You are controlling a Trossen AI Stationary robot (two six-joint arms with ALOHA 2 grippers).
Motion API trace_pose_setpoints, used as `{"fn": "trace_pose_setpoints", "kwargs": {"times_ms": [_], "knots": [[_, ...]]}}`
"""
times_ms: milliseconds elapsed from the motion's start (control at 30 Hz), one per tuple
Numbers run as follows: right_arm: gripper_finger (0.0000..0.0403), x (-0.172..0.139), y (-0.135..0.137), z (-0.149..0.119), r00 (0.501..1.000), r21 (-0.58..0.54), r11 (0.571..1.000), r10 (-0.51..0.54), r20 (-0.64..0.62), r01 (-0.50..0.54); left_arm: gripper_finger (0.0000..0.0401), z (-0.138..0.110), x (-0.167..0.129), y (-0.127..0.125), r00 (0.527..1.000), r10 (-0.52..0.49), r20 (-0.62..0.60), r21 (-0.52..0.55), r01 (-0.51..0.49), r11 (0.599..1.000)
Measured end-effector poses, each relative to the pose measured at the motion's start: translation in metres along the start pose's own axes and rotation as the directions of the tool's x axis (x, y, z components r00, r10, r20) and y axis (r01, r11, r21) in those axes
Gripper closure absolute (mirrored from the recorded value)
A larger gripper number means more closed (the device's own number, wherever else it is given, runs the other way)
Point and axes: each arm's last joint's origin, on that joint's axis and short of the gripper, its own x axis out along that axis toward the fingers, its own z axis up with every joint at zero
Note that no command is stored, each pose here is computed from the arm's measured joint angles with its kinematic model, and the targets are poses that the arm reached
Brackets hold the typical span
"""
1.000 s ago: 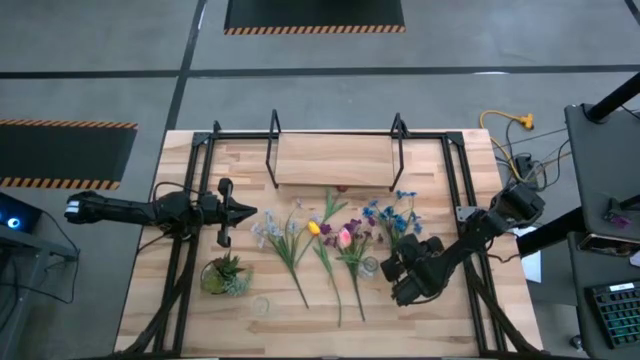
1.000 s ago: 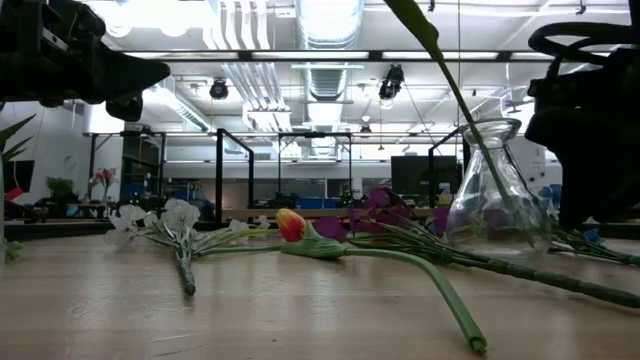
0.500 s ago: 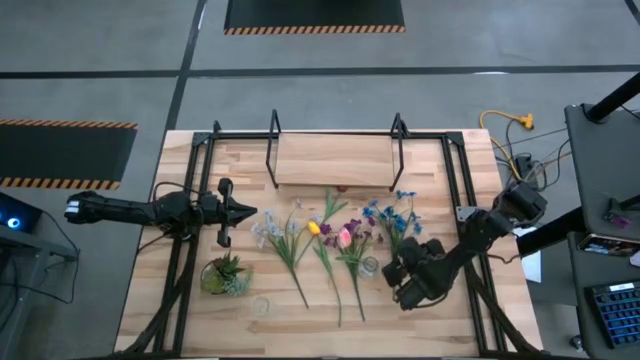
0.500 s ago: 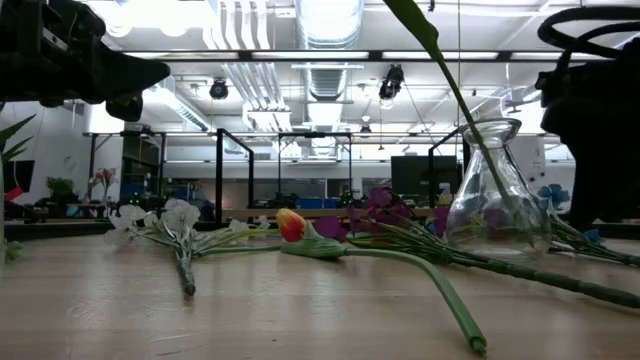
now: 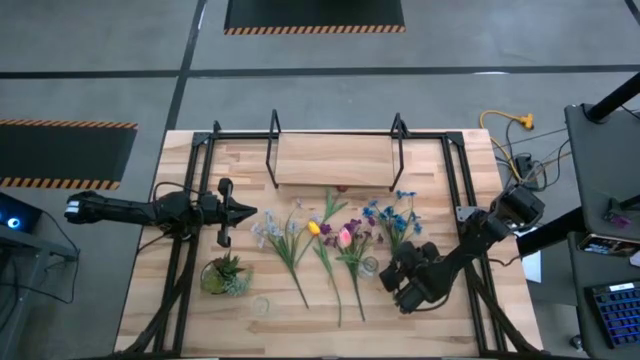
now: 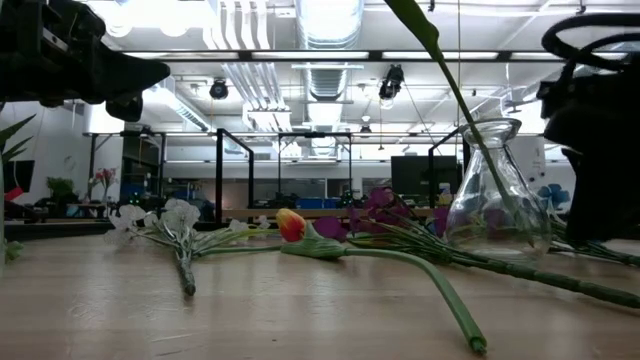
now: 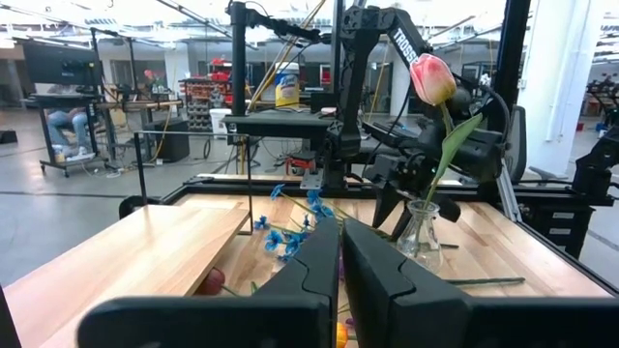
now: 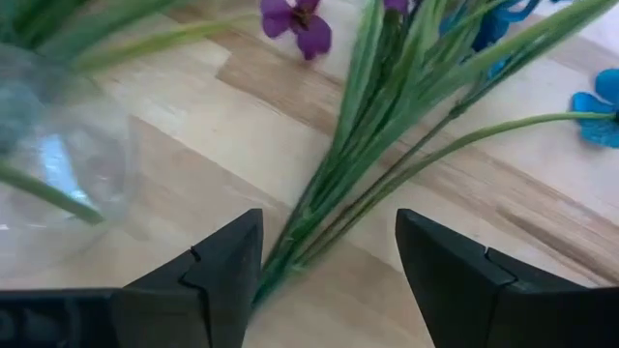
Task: Pick and place flowers into a vace then onto a shelf
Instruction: Put the blue flowers into the right transparent vase
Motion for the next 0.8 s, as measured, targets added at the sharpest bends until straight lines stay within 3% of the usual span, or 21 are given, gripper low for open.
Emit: {"fn": "trace_pose_setpoints", "kwargs": {"times_ms": [367, 800], "knots": [[0.0206, 0.0091, -0.0059, -0.0040, 1.000, 0.017, 1.000, 0.023, -0.002, -0.023, 0.0401, 0.0000, 0.0000, 0.0000, 1.000, 0.000, 0.000, 0.000, 0.000, 1.000], [0.0346, 0.0053, -0.0079, -0.0024, 0.998, 0.022, 1.000, 0.017, -0.058, -0.016, 0.0401, 0.0000, 0.0000, 0.0000, 1.000, 0.000, 0.000, 0.000, 0.000, 1.000]]}}
